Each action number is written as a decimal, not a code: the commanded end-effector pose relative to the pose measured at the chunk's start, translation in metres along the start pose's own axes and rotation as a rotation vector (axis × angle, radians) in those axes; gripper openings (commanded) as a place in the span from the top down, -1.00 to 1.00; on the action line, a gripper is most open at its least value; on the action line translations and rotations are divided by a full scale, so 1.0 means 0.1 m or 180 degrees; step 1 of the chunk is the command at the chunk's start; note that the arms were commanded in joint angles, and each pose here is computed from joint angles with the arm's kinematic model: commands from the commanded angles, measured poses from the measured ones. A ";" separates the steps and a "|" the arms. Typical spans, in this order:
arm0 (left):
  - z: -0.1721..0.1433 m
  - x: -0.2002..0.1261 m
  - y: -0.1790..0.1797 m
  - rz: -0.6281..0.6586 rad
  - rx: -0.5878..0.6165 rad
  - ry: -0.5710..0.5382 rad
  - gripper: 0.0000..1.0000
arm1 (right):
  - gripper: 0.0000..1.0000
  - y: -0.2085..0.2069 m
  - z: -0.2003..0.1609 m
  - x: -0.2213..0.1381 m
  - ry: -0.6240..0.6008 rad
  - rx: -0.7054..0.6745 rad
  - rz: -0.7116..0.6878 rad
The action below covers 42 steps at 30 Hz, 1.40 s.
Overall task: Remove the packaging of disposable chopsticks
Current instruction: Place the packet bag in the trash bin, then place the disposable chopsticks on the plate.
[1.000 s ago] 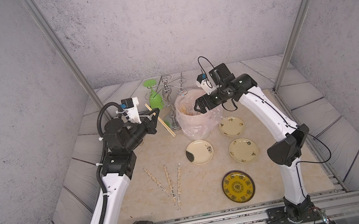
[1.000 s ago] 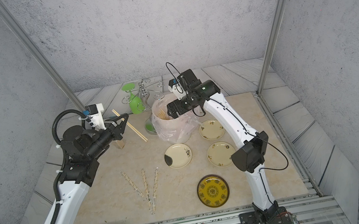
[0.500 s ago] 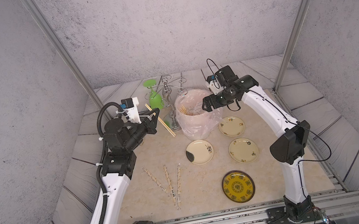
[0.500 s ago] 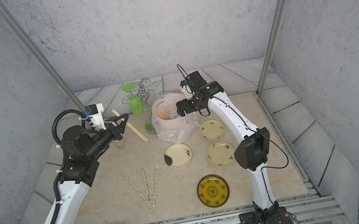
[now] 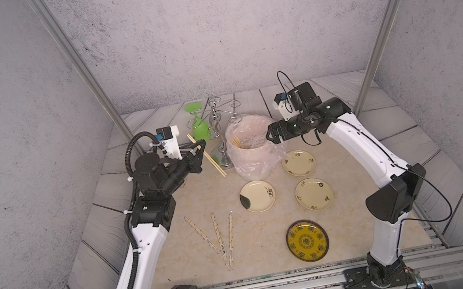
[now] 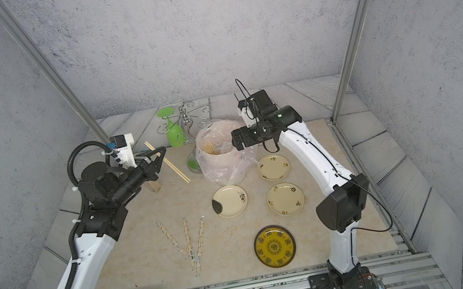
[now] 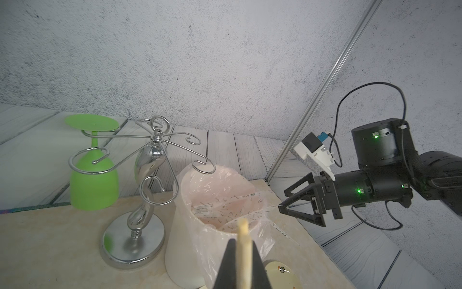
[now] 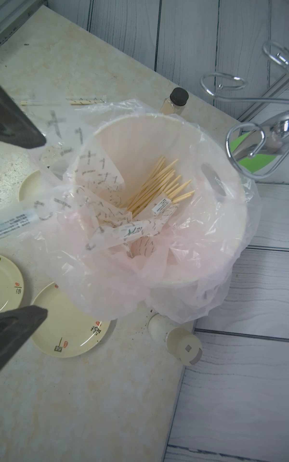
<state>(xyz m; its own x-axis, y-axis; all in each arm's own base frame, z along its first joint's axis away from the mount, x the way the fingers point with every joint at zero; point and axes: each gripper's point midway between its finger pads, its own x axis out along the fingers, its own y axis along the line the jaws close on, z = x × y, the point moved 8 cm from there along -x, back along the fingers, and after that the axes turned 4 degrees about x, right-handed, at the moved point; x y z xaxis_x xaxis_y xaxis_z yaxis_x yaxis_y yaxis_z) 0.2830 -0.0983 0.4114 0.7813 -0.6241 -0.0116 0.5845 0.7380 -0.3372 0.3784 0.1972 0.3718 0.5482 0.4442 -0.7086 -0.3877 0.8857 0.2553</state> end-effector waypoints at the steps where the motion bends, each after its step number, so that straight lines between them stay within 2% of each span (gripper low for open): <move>1: 0.11 -0.02 -0.01 0.0006 0.0060 -0.0090 1.00 | -0.98 0.05 -0.01 -0.26 -0.0150 0.0004 0.0033; 8: 0.10 0.01 -0.02 -0.0073 0.0035 -0.0060 1.00 | -1.00 0.06 -0.14 -0.48 -0.0251 0.0011 0.0061; 14: 0.10 0.07 -0.11 -0.0484 0.0001 -0.0018 1.00 | -0.82 0.14 -0.29 -0.76 -0.0360 -0.0001 0.0217; 18: 0.11 0.13 -0.26 -0.1017 -0.0062 0.0030 1.00 | -0.58 0.31 -0.43 -0.99 -0.0499 -0.0159 0.0620; 25: 0.05 0.14 -0.71 -0.1947 -0.0029 0.0158 1.00 | -0.13 0.78 -0.74 -1.26 -0.0783 -0.0622 0.1870; 28: -0.01 0.15 -0.91 -0.2210 -0.0052 0.0264 1.00 | -0.05 1.00 -0.88 -1.29 -0.0800 -0.0895 0.2274; 34: -0.15 0.16 -1.22 -0.2582 -0.0092 0.0436 1.00 | 0.08 1.21 -1.08 -1.24 -0.0834 -0.1192 0.2688; 39: -0.19 0.19 -1.29 -0.2647 -0.0148 0.0483 1.00 | 0.11 1.22 -1.17 -1.24 -0.0937 -0.1171 0.2768; 42: -0.21 0.20 -1.30 -0.2674 -0.0177 0.0494 1.00 | 0.21 1.22 -1.19 -1.22 -0.0919 -0.1158 0.2812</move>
<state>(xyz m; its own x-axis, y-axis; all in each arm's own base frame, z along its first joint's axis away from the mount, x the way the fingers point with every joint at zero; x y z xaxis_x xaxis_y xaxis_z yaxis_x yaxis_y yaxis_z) 0.2235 -0.2110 0.4218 0.0849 -0.9915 0.0989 0.9261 0.0419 -0.3749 0.1887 0.2408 0.3879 0.1152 0.9596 -0.2567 -0.8862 0.2160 0.4099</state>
